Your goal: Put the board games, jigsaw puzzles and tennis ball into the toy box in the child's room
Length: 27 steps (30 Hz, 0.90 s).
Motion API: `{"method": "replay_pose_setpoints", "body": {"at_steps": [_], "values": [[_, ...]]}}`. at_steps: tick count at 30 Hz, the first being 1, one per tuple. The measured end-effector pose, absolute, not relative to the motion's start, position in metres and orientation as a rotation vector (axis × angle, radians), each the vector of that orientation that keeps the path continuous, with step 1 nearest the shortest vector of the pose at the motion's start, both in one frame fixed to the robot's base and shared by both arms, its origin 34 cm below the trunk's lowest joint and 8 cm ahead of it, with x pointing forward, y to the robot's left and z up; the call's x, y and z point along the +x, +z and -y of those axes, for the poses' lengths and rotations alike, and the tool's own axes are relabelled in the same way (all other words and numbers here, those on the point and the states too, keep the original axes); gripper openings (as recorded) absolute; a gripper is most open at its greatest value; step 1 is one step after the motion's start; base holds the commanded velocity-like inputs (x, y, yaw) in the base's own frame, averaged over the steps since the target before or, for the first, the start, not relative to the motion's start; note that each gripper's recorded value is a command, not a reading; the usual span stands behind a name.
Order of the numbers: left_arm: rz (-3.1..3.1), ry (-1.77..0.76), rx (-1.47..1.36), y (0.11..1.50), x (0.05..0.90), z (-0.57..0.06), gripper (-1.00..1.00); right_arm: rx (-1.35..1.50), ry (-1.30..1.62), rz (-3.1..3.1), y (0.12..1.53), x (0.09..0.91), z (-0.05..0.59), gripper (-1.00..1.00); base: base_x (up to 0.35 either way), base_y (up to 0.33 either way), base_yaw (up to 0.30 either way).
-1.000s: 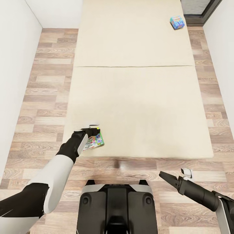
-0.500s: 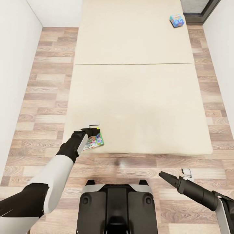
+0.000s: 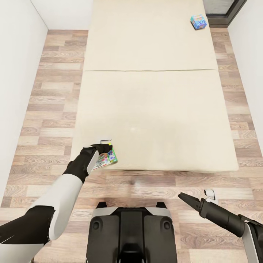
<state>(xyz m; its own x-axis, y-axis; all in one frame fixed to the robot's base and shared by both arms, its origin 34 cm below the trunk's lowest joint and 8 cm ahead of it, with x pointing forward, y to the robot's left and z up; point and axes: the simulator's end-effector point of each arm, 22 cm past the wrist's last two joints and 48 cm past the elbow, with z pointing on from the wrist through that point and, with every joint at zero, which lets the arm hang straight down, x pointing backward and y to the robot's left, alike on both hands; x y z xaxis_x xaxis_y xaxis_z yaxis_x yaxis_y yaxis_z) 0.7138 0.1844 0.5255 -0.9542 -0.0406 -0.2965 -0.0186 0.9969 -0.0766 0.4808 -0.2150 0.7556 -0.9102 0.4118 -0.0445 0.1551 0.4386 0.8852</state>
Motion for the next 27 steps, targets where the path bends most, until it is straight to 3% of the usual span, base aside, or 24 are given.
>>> {"method": "replay_pose_setpoints", "body": {"at_steps": [10, 27], "values": [[-2.837, -0.103, -0.042, 0.5254, 0.7139, -0.1853, 1.00, 0.493, 1.460, -2.440, 0.7554, 0.4808, 0.2151, 1.00, -0.102, 0.000, 0.000], [-2.835, -0.102, -0.045, 0.5254, 0.7141, -0.1867, 1.00, 0.492, 1.459, -2.440, 0.7554, 0.4807, 0.2153, 1.00, -0.008, 0.000, 0.000]]}}
